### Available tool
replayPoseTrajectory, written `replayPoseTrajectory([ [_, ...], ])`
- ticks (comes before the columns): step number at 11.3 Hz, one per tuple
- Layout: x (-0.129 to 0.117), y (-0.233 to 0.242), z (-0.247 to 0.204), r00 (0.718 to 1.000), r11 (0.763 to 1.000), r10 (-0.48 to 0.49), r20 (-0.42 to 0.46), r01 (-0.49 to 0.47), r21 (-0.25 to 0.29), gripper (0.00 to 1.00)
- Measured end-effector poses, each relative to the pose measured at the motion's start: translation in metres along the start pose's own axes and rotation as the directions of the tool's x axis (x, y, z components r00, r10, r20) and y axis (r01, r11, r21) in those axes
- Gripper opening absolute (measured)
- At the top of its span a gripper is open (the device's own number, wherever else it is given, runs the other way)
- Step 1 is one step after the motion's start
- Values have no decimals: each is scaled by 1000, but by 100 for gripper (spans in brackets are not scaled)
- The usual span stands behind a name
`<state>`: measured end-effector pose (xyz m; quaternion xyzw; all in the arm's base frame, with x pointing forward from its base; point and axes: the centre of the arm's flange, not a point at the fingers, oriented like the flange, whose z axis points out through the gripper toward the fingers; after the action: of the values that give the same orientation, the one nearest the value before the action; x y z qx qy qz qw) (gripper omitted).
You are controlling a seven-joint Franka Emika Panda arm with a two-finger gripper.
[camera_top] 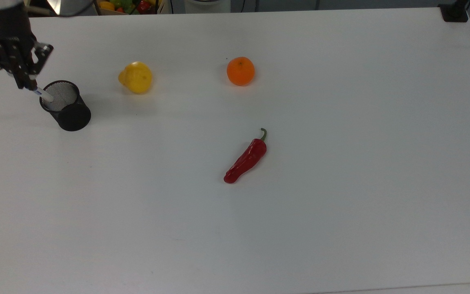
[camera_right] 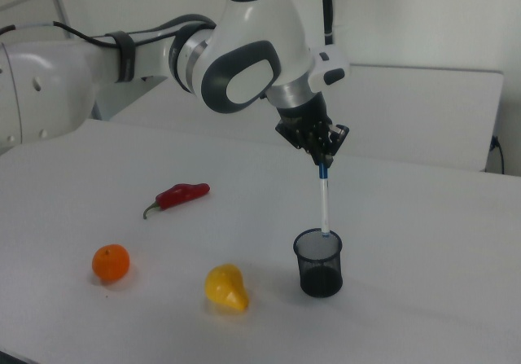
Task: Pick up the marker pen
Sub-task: 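Lift the marker straight up out of the pen cup, then carry the marker away from the cup and lower it to the table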
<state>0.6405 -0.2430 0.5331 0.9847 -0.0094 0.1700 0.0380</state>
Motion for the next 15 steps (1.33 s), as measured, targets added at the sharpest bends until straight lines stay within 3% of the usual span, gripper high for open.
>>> replayPoseTrajectory([
  [3,-2,2,-37,980,976,194,-52,-188,109,17],
  [6,-6,-27,-38,954,933,294,65,-301,199,17],
  [9,-8,-70,-28,921,903,332,203,-372,215,17],
  [12,-19,-125,6,898,923,223,380,-320,214,17],
  [15,-40,-188,64,819,969,76,569,-194,150,17],
])
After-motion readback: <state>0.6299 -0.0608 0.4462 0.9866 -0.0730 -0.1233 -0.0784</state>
